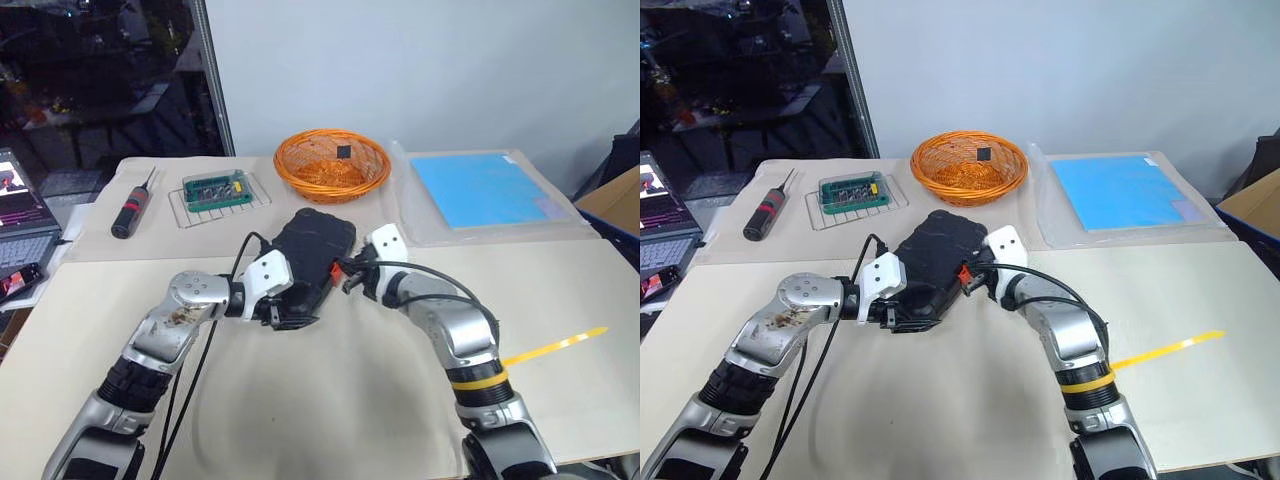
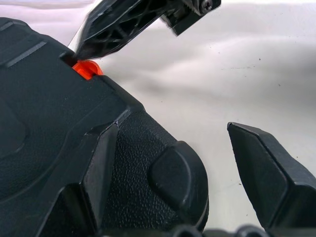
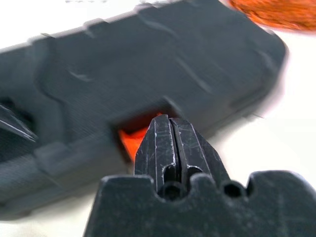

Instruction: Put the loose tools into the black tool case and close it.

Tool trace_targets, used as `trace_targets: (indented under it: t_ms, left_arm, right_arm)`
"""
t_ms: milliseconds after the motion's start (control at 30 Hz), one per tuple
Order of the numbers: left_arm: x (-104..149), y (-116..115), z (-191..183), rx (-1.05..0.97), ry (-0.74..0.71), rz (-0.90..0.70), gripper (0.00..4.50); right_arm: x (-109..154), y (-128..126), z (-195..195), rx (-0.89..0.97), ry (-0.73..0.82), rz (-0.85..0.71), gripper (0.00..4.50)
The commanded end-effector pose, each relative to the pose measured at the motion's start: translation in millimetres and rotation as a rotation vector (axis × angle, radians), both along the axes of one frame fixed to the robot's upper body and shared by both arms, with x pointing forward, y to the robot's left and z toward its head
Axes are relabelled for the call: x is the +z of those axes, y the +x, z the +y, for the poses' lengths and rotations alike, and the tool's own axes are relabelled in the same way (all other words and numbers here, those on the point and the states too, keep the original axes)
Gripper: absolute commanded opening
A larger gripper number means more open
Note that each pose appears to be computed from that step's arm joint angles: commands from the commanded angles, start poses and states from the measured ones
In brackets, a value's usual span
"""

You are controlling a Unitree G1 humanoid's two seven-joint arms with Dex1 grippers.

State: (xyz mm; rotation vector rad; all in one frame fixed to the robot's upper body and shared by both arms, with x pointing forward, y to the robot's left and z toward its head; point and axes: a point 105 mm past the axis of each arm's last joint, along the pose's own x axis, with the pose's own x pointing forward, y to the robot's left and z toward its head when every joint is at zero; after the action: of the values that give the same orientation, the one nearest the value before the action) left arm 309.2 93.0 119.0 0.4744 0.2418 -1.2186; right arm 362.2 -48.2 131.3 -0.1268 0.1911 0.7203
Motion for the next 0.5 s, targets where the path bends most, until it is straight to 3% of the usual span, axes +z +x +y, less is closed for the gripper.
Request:
trace_targets:
  t_ms: [33,133,167,233,300,400,500]
  left_arm:
    - [-48.5,-13.3,4.6,0.028,0.059,0.172,3.78]
    - [-9.3,-16.9,-5.0,0.026,-0.194,0.122,3.78]
    - [1.8,-20.3,-3.9,0.036,-0.261,0.116,4.03]
    - [12.1,-28.9,-0.3,0.040,-0.325,0.130,4.47]
    - [18.3,-38.9,6.3,0.053,-0.368,0.139,4.50]
    - [26.9,-55.1,26.5,0.119,-0.412,0.142,4.50]
    - [28.2,-64.9,40.6,0.173,-0.409,0.153,4.50]
  right_arm:
    - [13.0,-10.2,19.0,0.108,0.030,-0.067,0.01]
    - [41.1,-25.2,-8.5,0.103,0.101,-0.201,0.01]
    - [46.1,-35.6,-20.5,0.116,0.112,-0.223,0.58]
    - [49.8,-54.8,-33.2,0.166,0.109,-0.241,1.11]
    - [53.5,-73.3,-49.2,0.191,0.103,-0.245,1.62]
    - [50.2,-106.8,-87.4,0.207,0.021,-0.203,2.79]
    - [45.7,-122.3,-111.5,0.184,-0.053,-0.163,3.78]
